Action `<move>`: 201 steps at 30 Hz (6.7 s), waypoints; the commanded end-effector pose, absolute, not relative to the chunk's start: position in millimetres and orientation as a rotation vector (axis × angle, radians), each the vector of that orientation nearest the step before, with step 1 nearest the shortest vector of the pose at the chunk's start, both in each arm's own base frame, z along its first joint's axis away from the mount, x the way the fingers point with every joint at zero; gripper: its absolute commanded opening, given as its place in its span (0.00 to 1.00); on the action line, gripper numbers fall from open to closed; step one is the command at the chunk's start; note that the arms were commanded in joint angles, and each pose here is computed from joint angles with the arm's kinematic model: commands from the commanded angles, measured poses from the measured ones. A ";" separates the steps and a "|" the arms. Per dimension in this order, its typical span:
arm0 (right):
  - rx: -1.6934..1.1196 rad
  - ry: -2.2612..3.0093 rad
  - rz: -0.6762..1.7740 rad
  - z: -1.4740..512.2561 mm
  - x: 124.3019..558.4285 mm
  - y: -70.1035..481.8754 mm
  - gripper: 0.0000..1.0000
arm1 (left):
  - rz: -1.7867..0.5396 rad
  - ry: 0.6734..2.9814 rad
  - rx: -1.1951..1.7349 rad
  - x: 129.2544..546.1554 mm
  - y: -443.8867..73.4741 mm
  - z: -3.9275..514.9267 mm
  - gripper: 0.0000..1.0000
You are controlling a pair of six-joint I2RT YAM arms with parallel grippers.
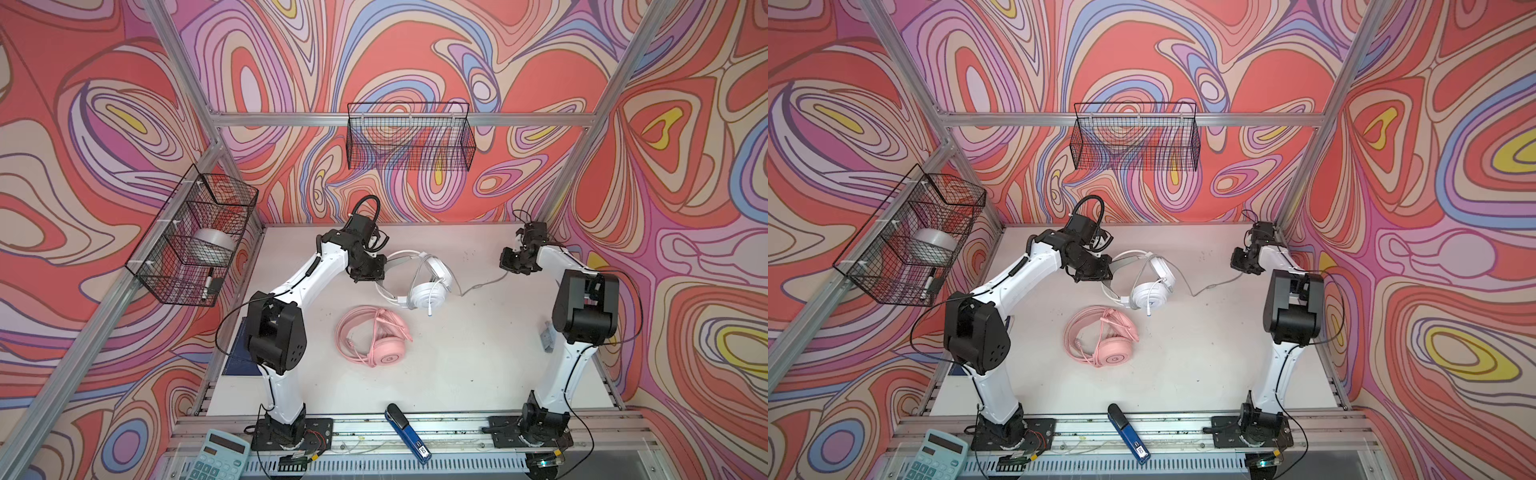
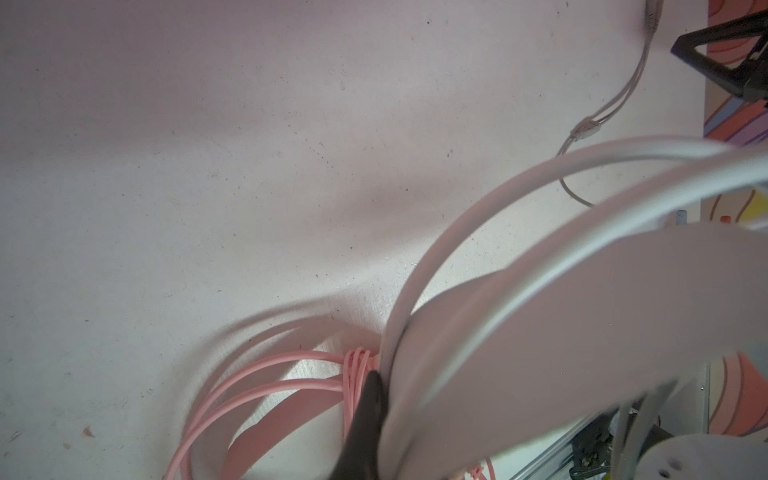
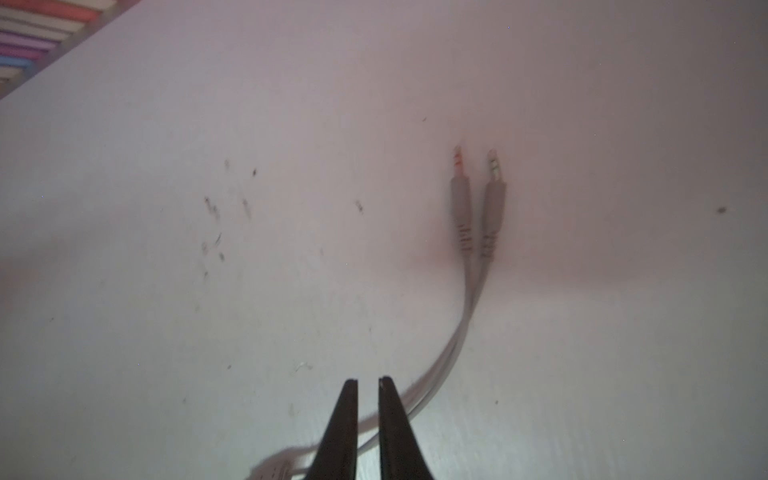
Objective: Wrap the headphones
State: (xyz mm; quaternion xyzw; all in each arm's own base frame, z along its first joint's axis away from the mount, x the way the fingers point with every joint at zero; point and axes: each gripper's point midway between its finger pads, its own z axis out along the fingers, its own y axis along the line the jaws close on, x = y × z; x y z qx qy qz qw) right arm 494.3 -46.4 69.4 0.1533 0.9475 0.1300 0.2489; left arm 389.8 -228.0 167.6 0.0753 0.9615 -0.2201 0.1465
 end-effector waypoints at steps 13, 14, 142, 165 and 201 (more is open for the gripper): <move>0.639 2.487 0.637 76.1 454.7 27.8 0.46 | -0.836 2.625 0.323 385.2 -248.3 226.1 0.00; 0.643 2.488 0.622 73.4 454.4 31.5 0.49 | -0.840 2.630 0.327 383.9 -248.8 224.4 0.00; -1.468 2.513 0.215 64.7 207.7 154.9 0.55 | -0.391 2.728 -0.470 466.5 -201.7 104.9 0.00; -1.561 2.716 0.022 -4.1 197.1 136.9 0.40 | -0.363 2.726 -0.448 466.9 -198.4 109.3 0.00; -1.563 2.363 0.145 84.1 209.1 175.5 0.00 | -0.342 2.730 -0.425 467.4 -203.7 112.9 0.00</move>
